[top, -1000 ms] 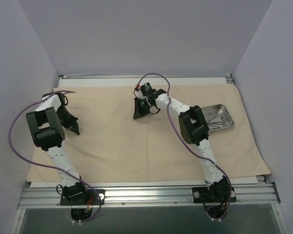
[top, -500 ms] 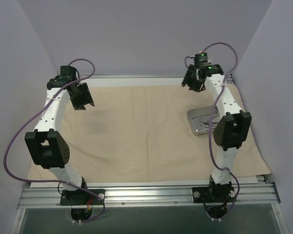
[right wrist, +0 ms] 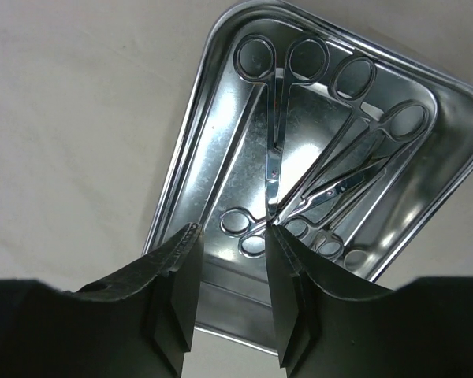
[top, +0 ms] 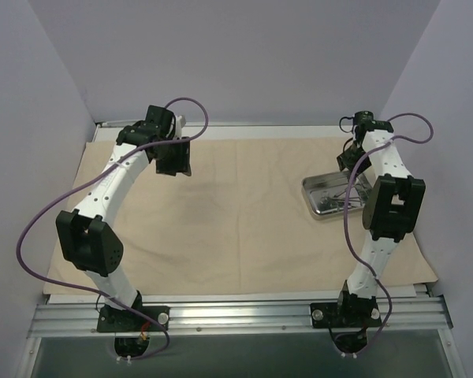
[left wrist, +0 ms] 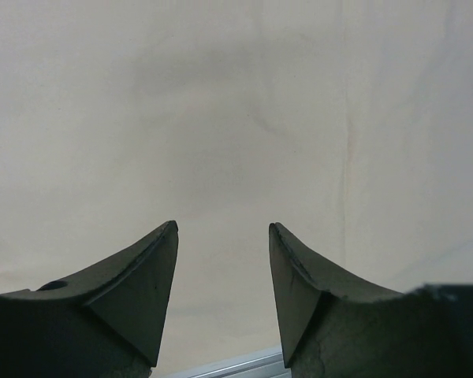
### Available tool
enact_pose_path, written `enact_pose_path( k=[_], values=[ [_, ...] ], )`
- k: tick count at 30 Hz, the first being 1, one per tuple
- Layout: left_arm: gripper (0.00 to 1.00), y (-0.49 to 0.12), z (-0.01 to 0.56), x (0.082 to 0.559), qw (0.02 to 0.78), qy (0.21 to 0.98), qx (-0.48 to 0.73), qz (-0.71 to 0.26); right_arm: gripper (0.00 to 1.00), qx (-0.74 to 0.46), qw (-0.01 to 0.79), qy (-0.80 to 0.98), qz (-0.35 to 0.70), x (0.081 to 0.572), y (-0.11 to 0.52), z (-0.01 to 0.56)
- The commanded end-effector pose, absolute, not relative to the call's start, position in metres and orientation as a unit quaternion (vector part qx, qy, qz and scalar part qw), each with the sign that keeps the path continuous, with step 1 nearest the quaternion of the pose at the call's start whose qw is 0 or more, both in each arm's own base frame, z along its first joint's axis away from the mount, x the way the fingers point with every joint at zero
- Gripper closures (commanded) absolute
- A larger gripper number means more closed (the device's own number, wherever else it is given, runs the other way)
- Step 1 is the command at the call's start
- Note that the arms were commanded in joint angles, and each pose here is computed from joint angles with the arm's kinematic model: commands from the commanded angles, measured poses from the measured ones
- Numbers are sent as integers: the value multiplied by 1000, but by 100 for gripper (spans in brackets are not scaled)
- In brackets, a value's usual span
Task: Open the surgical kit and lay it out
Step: Pick up the medical item from the container.
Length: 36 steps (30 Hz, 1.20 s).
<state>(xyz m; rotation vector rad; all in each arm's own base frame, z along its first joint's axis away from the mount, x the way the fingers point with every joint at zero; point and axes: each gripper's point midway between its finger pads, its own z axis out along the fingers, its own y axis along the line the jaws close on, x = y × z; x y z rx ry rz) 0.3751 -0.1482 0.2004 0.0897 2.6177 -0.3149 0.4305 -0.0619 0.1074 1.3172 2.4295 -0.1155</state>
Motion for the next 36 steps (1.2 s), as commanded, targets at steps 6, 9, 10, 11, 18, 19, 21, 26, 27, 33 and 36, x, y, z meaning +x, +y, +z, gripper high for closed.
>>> enact_pose_path(
  k=[6,9,10,11,18,19,21,26,27,33,36],
  values=[
    [43,-153,238,374,301,943,65,-126,61,496,160,850,-82,425,-83,72],
    [43,-152,236,373,298,944,66,-123,62,486,153,854,-105,422,-92,64],
    [43,-152,235,372,296,945,66,-122,62,483,148,856,-110,419,-94,61],
    [43,-151,235,372,296,945,66,-122,62,482,150,857,-108,419,-94,59],
    [43,-154,230,375,286,948,62,-124,62,466,140,867,-112,418,-94,33],
    [43,-154,230,374,284,949,62,-124,62,464,132,868,-117,416,-95,27],
    [44,-155,231,375,285,948,62,-127,62,462,123,870,-121,414,-95,19],
    [44,-155,230,375,283,949,60,-128,63,466,116,869,-117,409,-92,9],
    [44,-155,230,375,282,949,60,-128,64,465,115,870,-118,408,-91,6],
    [44,-159,230,376,279,949,58,-134,77,459,98,875,-120,405,-89,-8],
    [44,-158,231,376,279,949,57,-135,89,460,102,875,-111,402,-87,-2]
  ],
)
